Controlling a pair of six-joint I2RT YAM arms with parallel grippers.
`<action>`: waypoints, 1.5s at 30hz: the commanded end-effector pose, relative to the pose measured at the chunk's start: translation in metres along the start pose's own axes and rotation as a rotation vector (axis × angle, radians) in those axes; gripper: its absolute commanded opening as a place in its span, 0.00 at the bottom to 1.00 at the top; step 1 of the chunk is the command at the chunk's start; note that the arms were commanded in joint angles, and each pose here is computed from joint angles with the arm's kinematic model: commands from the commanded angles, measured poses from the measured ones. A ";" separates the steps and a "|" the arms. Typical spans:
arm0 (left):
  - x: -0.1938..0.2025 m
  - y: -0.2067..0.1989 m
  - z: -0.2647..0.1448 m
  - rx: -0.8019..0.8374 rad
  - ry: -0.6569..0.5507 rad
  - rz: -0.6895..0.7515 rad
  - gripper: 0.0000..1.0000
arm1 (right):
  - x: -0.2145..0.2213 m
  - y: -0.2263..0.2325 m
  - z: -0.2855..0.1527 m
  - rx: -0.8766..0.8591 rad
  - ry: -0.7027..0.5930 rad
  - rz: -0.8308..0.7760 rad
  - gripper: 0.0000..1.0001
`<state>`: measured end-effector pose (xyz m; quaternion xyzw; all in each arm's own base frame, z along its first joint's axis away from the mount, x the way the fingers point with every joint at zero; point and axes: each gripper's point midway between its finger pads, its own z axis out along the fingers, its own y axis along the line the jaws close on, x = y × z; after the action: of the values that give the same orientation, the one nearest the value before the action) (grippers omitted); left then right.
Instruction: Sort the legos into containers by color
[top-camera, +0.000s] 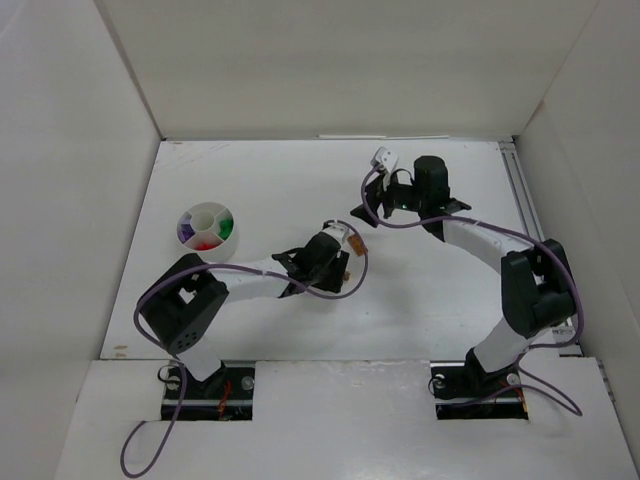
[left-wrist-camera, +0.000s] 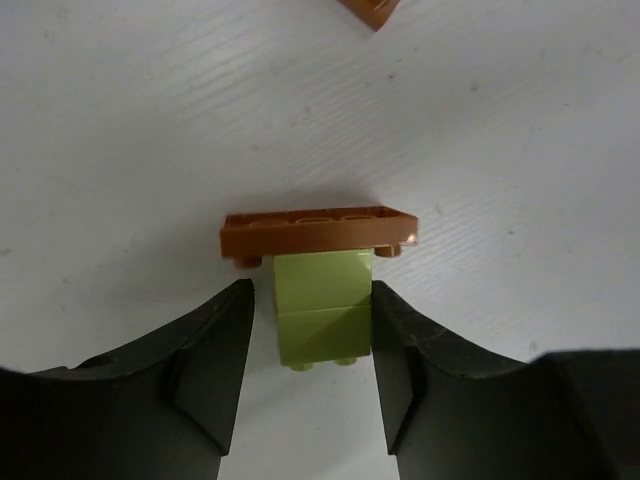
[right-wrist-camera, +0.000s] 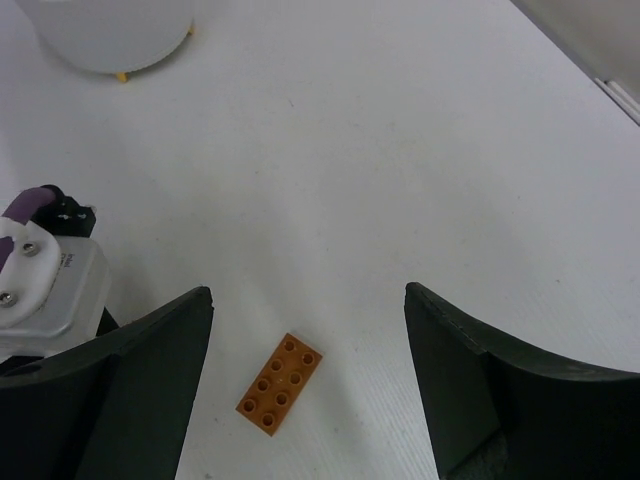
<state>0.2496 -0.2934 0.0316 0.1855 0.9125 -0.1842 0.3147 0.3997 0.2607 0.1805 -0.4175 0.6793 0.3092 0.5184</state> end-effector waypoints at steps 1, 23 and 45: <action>-0.004 0.014 0.000 -0.094 0.009 -0.015 0.45 | -0.024 -0.002 -0.012 0.022 -0.058 -0.041 0.82; -0.031 -0.022 -0.038 0.011 -0.161 0.267 0.00 | 0.017 0.038 -0.043 -0.069 0.039 0.094 0.96; -0.084 -0.074 -0.114 0.267 -0.492 0.641 0.00 | -0.007 0.117 -0.080 -0.356 0.091 0.236 1.00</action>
<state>0.2222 -0.3217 0.1676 0.4428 0.7026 -0.2275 0.5085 0.2726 0.2436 0.1846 -0.4273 0.6954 0.4395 0.3751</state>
